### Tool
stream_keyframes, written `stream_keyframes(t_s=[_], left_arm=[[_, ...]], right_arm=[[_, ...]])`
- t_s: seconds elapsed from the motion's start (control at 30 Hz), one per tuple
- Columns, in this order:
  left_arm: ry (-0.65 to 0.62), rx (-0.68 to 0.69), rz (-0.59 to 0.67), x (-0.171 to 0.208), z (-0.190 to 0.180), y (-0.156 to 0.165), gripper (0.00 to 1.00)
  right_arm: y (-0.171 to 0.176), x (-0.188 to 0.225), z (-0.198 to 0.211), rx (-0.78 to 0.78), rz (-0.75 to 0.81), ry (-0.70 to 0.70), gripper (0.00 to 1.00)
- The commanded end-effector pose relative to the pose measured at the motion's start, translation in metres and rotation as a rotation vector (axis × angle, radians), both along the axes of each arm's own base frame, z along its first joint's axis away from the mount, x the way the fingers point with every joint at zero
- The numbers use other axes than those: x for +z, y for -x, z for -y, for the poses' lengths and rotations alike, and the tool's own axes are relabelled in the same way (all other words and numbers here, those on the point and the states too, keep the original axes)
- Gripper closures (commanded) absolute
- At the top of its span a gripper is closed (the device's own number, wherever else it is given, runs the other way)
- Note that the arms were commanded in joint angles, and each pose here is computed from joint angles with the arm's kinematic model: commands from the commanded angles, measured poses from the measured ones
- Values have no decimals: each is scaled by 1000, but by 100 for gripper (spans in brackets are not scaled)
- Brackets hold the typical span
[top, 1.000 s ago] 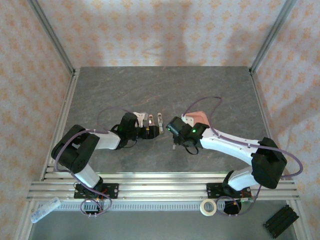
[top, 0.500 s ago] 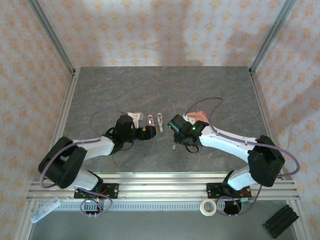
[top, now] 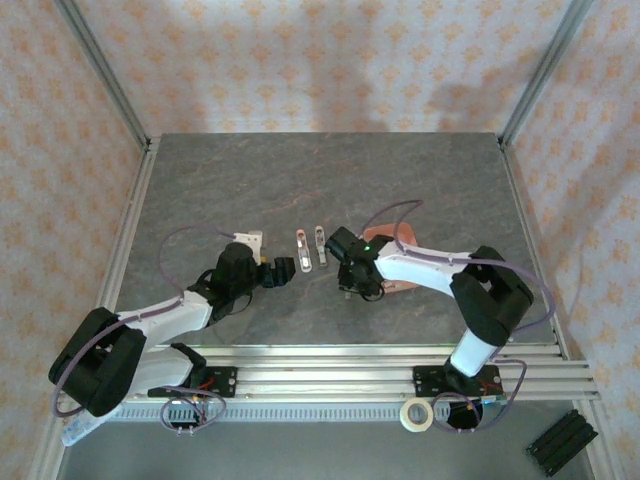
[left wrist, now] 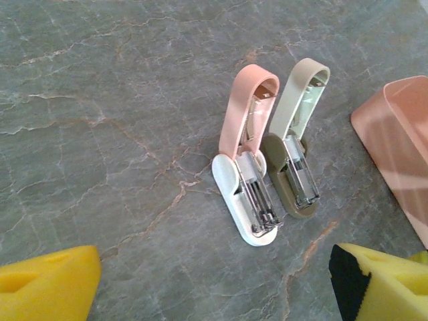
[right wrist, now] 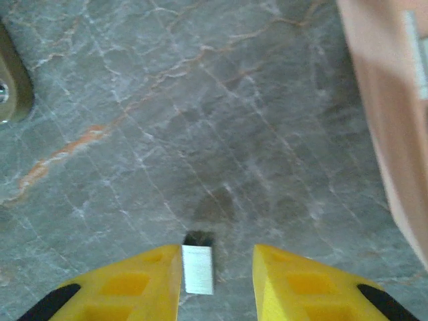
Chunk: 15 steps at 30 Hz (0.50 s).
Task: Load the staples into the stapler
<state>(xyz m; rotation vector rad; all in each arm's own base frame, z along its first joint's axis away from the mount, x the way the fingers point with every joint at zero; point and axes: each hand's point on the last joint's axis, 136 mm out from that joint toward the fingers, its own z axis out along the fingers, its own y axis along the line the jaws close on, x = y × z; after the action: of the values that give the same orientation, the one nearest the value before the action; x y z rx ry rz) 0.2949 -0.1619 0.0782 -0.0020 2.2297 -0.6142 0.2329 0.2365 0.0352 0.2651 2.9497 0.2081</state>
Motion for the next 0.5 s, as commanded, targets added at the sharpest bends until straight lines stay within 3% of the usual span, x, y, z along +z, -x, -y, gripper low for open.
stream_keyframes(t_s=[0.0,0.47], left_arm=[[-36,14,10,-5,-5,-1,11],[-7,2,-5,-8,2,-4,11]], right_arm=[[0,0,-3,46,-26,22,68],[3,-13,-9,72,-76,28,73]])
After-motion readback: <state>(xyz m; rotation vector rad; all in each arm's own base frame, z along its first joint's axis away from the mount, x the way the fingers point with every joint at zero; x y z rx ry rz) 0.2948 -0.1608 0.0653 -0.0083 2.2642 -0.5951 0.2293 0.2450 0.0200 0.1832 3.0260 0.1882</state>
